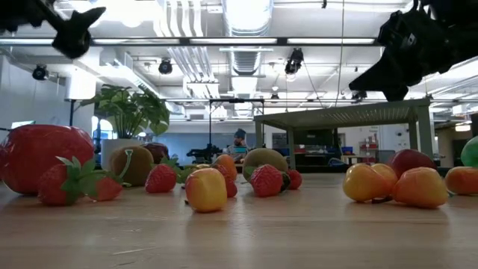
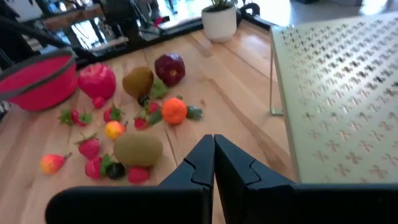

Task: Pick & Place Fruit
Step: Put the strainer bowl on the shelf

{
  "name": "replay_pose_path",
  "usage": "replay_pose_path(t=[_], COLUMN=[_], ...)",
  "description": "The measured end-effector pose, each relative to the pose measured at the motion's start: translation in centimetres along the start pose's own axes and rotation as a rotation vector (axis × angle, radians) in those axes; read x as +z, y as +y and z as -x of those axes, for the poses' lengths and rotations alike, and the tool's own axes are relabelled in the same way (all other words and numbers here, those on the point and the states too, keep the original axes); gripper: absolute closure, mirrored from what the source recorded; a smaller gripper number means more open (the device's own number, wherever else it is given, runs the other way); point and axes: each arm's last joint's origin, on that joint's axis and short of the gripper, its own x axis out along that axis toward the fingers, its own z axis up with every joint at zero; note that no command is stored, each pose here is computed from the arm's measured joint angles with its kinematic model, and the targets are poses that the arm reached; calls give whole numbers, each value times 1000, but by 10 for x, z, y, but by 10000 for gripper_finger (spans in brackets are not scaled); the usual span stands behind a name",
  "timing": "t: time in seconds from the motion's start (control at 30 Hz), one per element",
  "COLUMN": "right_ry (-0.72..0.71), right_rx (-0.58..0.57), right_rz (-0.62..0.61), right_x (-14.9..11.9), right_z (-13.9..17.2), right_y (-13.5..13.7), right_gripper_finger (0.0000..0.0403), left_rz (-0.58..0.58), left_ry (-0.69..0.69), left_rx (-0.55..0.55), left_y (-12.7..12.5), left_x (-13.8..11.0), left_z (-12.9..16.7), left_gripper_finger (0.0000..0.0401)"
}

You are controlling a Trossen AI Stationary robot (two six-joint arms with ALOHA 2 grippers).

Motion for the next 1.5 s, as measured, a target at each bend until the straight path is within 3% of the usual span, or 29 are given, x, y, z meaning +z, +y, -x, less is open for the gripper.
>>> replay_pose_path(t=[0.13, 0.27, 0.4, 0.47, 0.7, 0.8, 0.93, 1.13, 1.5], right_ry=[-3, -18, -15, -13, -13, -6, 4, 24, 49], right_rx=[-12, -35, -44, -46, -53, -56, -59, -67, -78], right_rz=[18, 22, 24, 32, 40, 43, 54, 62, 85], right_x=[0, 1, 0, 0, 0, -1, -2, -4, -7], right_z=[0, 0, 0, -1, -1, -1, -1, -2, -6], right_y=[-1, -1, -1, -1, -2, -2, -2, -2, -2], right_gripper_finger=[394, 394, 394, 394, 394, 394, 394, 394, 394], left_rz=[-49, -29, 52, 112, 375, 495, 521, 368, 254], left_ry=[186, 555, 947, 1086, 1406, 1522, 1570, 1528, 1580], left_rx=[112, 277, 412, 430, 379, 415, 476, 502, 490], left_y=[-12, -19, -24, -28, -46, -54, -68, -81, -70], left_x=[37, 47, 39, 33, 10, 1, 3, -3, -38], left_z=[-8, -26, -44, -55, -88, -94, -92, -87, -82], left_gripper_finger=[46, 46, 46, 46, 46, 46, 46, 46, 49])
